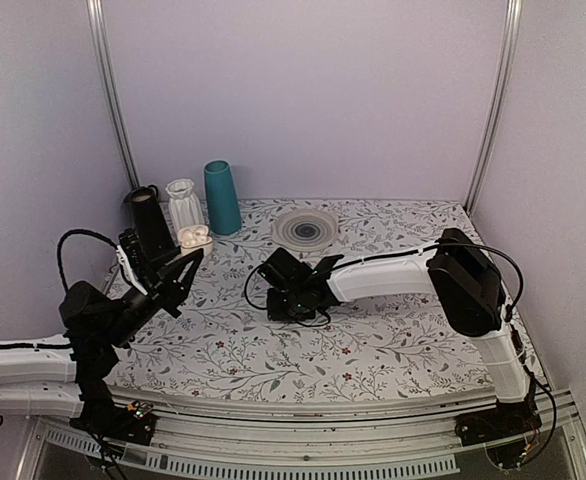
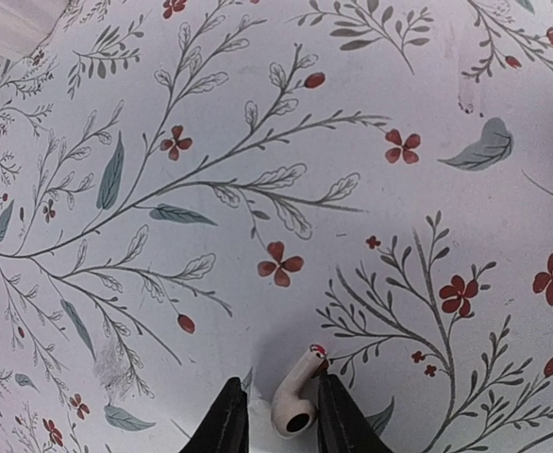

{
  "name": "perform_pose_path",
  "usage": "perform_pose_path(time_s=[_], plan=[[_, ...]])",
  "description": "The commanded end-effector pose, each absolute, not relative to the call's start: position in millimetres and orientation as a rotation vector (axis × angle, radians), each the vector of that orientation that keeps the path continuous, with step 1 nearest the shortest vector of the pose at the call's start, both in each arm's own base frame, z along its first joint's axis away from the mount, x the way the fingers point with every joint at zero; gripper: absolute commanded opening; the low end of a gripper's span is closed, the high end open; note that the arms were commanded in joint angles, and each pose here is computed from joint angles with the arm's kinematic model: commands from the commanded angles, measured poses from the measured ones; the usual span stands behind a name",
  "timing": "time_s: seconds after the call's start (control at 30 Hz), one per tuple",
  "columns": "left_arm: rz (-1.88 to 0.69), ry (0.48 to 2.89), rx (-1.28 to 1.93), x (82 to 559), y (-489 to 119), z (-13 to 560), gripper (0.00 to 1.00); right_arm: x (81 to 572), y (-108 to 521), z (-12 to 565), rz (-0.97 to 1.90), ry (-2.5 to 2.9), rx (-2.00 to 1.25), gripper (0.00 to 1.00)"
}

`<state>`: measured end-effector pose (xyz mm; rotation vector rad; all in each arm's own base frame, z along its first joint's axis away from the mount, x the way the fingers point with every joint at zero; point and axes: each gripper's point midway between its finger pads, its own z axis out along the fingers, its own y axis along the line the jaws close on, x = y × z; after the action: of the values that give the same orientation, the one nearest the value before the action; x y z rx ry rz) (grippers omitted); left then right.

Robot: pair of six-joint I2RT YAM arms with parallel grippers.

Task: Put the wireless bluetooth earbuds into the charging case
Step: Pick up the left earbud from the center of the board.

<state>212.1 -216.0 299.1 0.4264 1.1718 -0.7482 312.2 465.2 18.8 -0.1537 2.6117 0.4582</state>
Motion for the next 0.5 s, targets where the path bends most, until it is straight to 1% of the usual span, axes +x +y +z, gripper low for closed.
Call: perform_pose_path(time_s=[0.0,0.47], plan=[[-0.765,1.147,0.414,212.0,-214.6,305.9,0.00,295.6,442.8,-8.6,0.326,2.676,-0.223,0.26],[-0.765,1.148,0.416,212.6,-215.5,307.0,0.00,296.8,440.3,-0.2,0.286,2.627,-0.339,0.25]])
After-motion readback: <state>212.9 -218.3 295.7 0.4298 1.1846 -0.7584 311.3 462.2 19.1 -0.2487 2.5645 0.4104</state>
